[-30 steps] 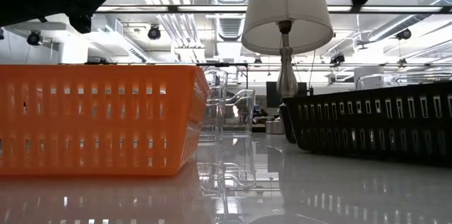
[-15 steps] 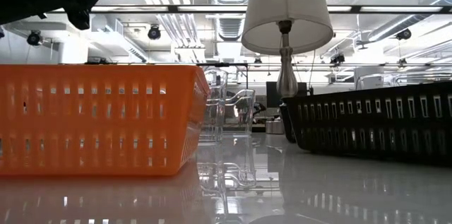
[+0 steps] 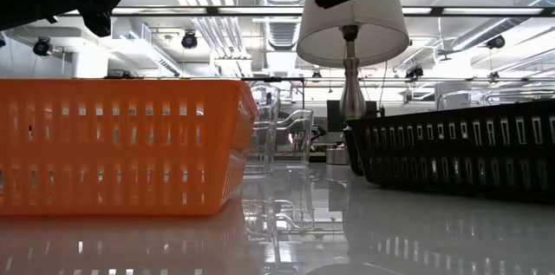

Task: Stack baskets by color
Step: Stack the top black bin on the bottom black bin

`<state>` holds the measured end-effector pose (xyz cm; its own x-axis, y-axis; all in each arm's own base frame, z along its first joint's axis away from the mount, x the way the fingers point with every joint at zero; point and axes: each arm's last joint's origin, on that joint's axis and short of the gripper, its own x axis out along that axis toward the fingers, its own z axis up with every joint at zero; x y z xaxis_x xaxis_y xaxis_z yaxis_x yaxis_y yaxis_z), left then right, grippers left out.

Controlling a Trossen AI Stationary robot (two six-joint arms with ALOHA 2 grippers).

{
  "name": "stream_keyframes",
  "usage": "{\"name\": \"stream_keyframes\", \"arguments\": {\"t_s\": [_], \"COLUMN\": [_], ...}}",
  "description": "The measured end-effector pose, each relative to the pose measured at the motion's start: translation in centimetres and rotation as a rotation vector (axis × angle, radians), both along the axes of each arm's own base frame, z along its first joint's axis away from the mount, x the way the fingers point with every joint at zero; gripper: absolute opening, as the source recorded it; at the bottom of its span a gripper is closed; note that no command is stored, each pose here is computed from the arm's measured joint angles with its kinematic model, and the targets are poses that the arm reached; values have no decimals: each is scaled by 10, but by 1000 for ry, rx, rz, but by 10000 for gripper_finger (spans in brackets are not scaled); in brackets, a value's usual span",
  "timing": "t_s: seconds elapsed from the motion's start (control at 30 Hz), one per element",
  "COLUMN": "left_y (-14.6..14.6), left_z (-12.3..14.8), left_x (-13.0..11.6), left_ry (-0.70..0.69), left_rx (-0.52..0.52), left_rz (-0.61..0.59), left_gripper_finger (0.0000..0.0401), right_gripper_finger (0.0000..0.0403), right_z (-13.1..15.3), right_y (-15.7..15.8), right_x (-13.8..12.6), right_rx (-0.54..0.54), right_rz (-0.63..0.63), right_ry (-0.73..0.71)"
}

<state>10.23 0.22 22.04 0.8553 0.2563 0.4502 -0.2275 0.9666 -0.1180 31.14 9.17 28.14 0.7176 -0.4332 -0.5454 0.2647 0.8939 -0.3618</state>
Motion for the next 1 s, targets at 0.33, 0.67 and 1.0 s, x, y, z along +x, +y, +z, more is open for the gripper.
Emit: {"name": "stream_keyframes", "arguments": {"t_s": [0.33, 0.67, 1.0], "left_y": [-3, -3, -3], "left_z": [11, 13, 13], "left_x": [-8, -10, -11], "left_ry": [-124, -150, -152], "left_rx": [48, 66, 83], "left_rz": [-97, -122, -92], "left_gripper_finger": [86, 86, 86], "right_gripper_finger": [223, 219, 219], "right_z": [-15, -52, -75], "right_y": [-1, -29, -44], "right_x": [25, 29, 35], "right_rx": [397, 568, 572], "right_rz": [156, -183, -298], "right_ry": [293, 477, 570]}}
